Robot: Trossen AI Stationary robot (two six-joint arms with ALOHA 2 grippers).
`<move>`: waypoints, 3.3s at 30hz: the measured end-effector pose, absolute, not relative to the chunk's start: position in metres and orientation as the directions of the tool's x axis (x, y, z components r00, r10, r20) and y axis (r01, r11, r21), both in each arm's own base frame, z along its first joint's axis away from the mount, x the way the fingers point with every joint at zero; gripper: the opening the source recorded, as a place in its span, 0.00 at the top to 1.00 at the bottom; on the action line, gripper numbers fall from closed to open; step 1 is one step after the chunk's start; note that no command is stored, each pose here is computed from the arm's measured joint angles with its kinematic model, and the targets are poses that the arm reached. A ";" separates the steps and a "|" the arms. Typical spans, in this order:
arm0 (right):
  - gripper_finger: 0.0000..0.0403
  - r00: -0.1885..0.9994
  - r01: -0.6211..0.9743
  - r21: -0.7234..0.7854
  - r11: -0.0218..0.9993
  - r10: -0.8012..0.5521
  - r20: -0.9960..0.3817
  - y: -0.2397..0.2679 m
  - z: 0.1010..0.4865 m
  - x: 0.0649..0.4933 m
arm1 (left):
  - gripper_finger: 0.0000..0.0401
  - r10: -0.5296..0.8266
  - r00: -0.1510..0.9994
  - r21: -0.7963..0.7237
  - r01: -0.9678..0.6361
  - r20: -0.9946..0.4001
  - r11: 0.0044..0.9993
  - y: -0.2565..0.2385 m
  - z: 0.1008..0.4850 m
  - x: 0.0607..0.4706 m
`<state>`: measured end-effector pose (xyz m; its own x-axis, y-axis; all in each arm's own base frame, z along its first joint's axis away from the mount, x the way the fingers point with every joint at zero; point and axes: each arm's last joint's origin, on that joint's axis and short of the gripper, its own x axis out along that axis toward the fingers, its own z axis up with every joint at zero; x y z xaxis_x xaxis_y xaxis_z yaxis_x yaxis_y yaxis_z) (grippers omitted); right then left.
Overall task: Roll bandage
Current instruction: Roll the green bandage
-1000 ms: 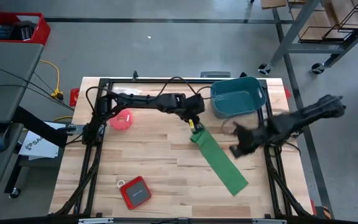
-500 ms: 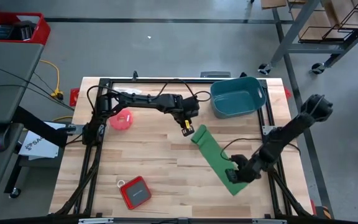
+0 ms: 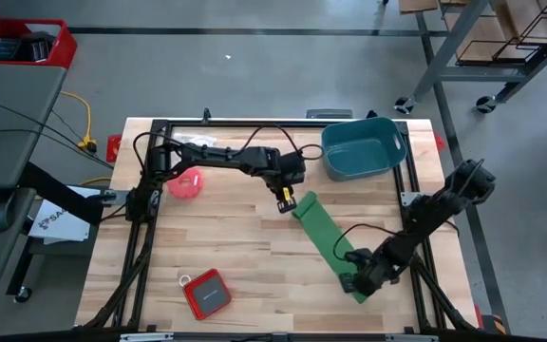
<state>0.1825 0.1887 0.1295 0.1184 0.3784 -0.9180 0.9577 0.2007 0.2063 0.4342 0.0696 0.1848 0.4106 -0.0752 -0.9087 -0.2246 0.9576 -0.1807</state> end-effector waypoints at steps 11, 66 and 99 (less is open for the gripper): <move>1.00 -0.001 0.961 0.110 0.255 0.397 -0.918 0.194 0.135 0.175 | 1.00 -0.114 0.373 -0.157 -0.086 -0.921 0.984 0.035 0.184 0.435; 1.00 -0.109 0.939 -0.028 0.342 0.221 -0.969 0.175 0.137 0.152 | 1.00 -0.002 0.454 -0.205 -0.400 -0.891 0.893 0.066 0.159 0.452; 1.00 -0.096 0.940 -0.017 0.341 0.215 -0.972 0.175 0.137 0.153 | 1.00 0.082 0.507 -0.240 -0.537 -0.858 0.809 0.043 0.149 0.465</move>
<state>0.1530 0.1751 0.1371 -0.0958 0.2150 -0.9719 0.9398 0.3414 -0.0172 0.4649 0.0428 0.1490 0.5068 0.0821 -0.8581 -0.5371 0.8087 -0.2399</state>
